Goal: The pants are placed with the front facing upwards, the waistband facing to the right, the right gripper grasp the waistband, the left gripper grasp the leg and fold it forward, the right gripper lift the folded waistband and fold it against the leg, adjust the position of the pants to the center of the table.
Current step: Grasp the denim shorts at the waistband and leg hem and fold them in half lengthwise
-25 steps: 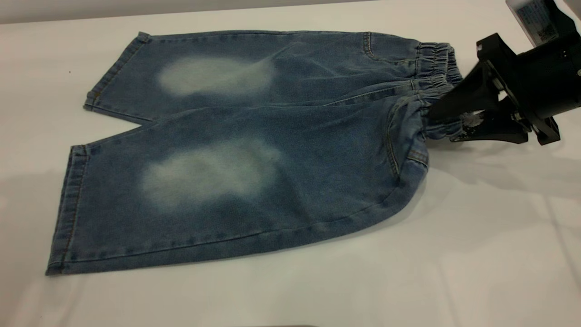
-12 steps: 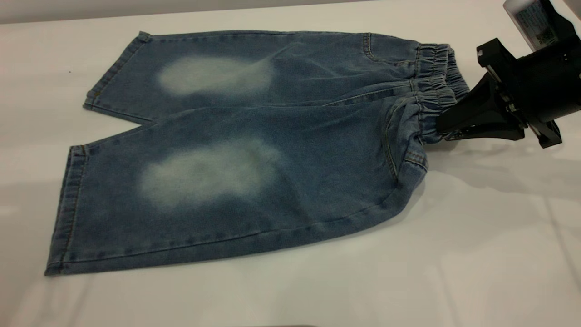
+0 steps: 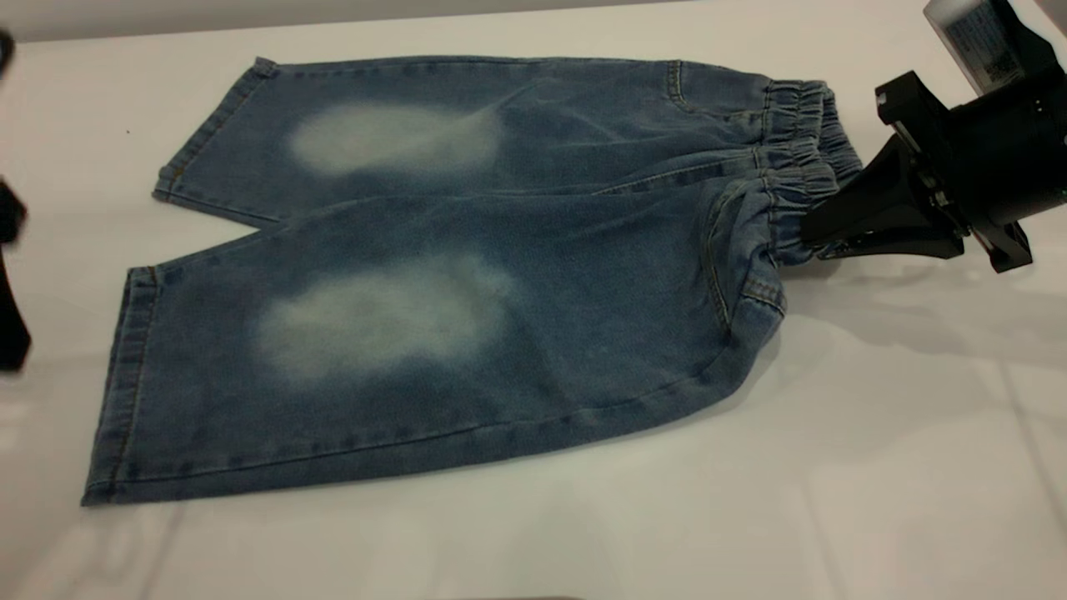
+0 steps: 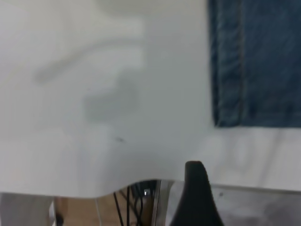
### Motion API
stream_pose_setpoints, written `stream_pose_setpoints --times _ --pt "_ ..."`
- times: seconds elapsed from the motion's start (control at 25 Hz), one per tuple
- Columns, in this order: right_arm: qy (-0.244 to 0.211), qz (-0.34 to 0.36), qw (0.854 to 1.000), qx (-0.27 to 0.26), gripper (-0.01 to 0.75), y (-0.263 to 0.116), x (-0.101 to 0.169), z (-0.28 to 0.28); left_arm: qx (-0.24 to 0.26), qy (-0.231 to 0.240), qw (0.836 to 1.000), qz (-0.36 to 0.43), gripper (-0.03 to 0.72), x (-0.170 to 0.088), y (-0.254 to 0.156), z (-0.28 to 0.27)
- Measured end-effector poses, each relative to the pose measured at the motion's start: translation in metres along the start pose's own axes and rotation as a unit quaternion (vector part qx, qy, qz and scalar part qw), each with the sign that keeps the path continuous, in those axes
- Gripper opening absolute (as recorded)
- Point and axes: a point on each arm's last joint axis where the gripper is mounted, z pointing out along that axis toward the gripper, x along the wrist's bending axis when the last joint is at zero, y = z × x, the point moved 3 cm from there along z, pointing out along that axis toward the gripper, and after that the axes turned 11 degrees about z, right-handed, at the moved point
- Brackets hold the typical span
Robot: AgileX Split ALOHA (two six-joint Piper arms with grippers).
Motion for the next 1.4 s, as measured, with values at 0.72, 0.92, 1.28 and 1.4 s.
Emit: stream_pose_setpoints --times 0.72,0.92,1.28,1.4 --pt "0.000 0.000 1.000 0.001 0.032 0.000 0.000 0.000 0.006 -0.006 1.000 -0.009 0.482 -0.001 -0.018 0.053" --pt "0.000 -0.001 1.000 0.001 0.034 0.000 0.000 0.000 0.003 -0.008 1.000 0.028 0.482 -0.008 -0.017 0.078" --pt "0.000 0.001 1.000 0.001 0.034 0.000 0.000 0.000 0.014 -0.014 0.998 0.065 0.468 -0.025 -0.022 0.103" --pt "-0.001 0.000 1.000 0.002 0.036 0.000 0.000 0.000 0.014 -0.014 0.998 0.067 0.389 -0.026 -0.022 0.104"
